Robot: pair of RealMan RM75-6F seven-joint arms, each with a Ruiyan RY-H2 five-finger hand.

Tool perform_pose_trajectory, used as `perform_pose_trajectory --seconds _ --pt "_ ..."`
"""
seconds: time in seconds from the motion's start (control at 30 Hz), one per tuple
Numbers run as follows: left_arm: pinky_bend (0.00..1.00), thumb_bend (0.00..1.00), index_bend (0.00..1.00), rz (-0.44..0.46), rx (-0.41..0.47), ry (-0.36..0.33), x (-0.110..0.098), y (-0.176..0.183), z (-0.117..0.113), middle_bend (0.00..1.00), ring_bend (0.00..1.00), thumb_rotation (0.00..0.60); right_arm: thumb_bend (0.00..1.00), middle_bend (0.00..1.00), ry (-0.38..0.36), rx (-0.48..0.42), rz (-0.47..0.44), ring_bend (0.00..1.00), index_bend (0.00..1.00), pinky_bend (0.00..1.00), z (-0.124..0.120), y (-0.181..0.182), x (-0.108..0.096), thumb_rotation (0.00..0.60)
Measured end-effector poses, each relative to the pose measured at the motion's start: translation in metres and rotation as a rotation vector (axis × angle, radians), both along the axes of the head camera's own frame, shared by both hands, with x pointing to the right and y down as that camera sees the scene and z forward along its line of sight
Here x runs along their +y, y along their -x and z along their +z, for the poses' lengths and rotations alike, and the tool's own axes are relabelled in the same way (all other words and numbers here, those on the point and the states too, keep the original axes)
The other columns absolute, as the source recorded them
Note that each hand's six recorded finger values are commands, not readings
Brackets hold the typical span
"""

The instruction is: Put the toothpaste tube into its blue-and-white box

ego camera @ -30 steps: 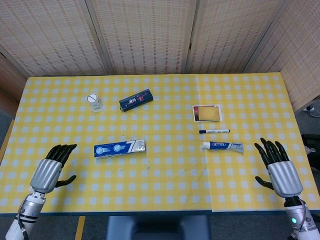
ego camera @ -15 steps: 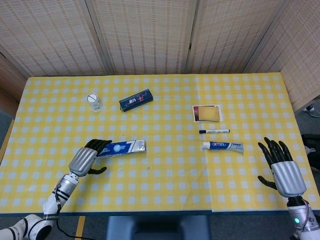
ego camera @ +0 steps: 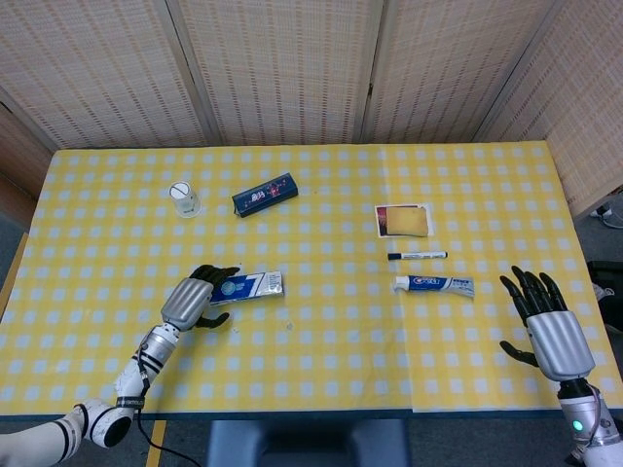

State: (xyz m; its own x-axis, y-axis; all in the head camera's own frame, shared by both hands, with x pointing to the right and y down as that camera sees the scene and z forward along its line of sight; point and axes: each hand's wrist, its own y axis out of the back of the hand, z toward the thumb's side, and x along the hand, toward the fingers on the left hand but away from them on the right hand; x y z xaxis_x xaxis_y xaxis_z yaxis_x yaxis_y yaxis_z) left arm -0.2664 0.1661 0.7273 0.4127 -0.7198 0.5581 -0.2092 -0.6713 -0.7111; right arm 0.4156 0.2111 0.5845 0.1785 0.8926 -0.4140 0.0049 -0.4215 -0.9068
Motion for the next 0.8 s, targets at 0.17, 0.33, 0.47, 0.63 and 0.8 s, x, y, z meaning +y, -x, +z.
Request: perform_pose_trajectory --seconds 0.17,0.33,0.47,0.63,0.8 --pt "0.17 0.35 0.18 -0.023 -0.010 0.011 -0.007 0.000 0.011 0.26 0.22 0.600 0.14 0.00 0.005 0.006 0.003 0.00 0.00 0.00 0.002 -0.002 -0.001 0.600" --pt "0.18 0.35 0.19 -0.030 -0.003 0.044 -0.009 -0.005 0.022 0.26 0.23 0.600 0.14 0.00 0.011 0.013 0.009 0.00 0.00 0.00 0.004 -0.004 -0.001 0.600" --pt "0.21 0.35 0.22 -0.028 -0.001 0.047 -0.011 -0.009 0.027 0.29 0.25 0.600 0.14 0.00 0.012 0.016 0.015 0.00 0.00 0.00 0.004 -0.006 -0.002 0.600" --pt "0.29 0.35 0.30 -0.024 -0.002 0.031 -0.014 -0.013 0.031 0.35 0.31 0.600 0.14 0.00 0.015 0.019 0.022 0.00 0.00 0.00 0.004 -0.008 -0.003 0.600" --pt "0.33 0.34 0.34 0.021 -0.029 0.048 -0.013 -0.016 0.037 0.38 0.34 0.600 0.14 0.00 0.015 0.020 0.023 0.00 0.00 0.00 0.003 -0.008 -0.002 0.600"
